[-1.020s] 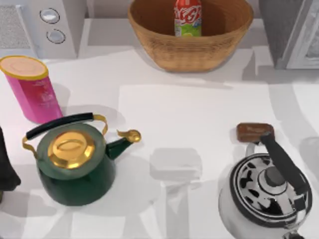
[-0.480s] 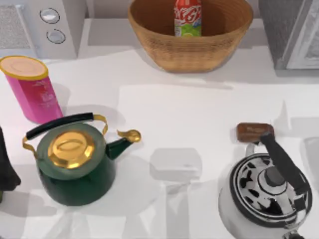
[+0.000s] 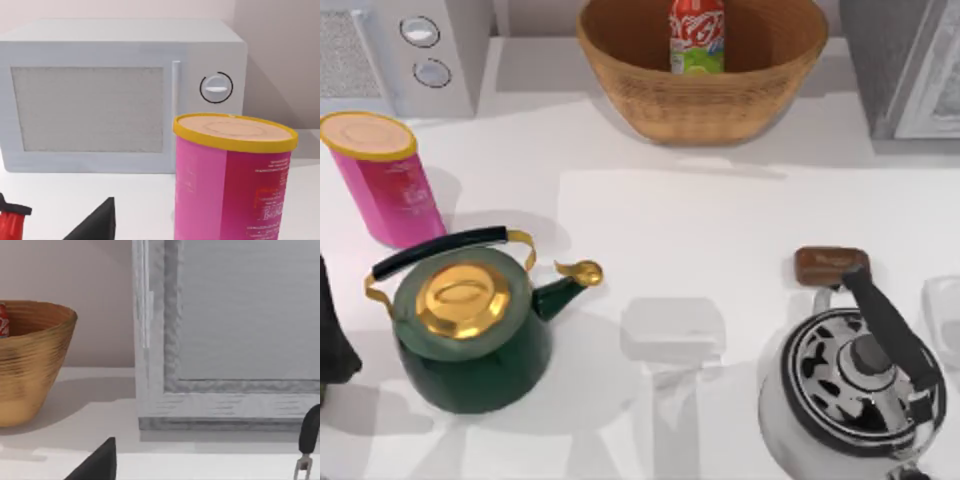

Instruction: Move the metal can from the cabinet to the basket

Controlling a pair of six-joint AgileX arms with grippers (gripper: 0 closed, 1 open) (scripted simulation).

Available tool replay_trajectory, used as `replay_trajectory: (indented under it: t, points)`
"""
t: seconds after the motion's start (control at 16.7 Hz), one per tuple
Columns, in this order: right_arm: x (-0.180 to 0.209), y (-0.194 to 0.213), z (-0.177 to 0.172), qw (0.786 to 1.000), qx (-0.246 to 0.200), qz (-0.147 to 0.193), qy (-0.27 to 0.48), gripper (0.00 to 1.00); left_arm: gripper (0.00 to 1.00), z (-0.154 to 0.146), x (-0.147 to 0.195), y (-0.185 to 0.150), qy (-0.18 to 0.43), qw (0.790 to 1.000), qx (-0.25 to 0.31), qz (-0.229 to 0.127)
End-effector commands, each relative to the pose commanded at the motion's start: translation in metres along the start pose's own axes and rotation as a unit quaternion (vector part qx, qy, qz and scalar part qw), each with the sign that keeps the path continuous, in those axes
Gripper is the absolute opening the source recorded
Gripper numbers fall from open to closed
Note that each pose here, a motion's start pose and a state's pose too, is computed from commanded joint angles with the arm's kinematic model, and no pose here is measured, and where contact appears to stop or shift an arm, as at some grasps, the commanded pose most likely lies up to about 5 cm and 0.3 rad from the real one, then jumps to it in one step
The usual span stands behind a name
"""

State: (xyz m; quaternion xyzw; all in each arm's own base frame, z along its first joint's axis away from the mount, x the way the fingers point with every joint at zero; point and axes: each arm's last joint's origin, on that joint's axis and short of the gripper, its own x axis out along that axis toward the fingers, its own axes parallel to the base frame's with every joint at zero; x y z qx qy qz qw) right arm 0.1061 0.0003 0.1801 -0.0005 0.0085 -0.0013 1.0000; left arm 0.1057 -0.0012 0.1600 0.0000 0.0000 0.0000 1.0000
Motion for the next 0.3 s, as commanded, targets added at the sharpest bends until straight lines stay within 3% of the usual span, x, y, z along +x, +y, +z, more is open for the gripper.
replay_trajectory:
  t: [0.3]
  points:
    - [0.000,-0.001,-0.020,1.000,0.001,0.001,-0.008,1.00,1.00,0.000,0.000,0.000,0.000,1.000,0.000,0.000]
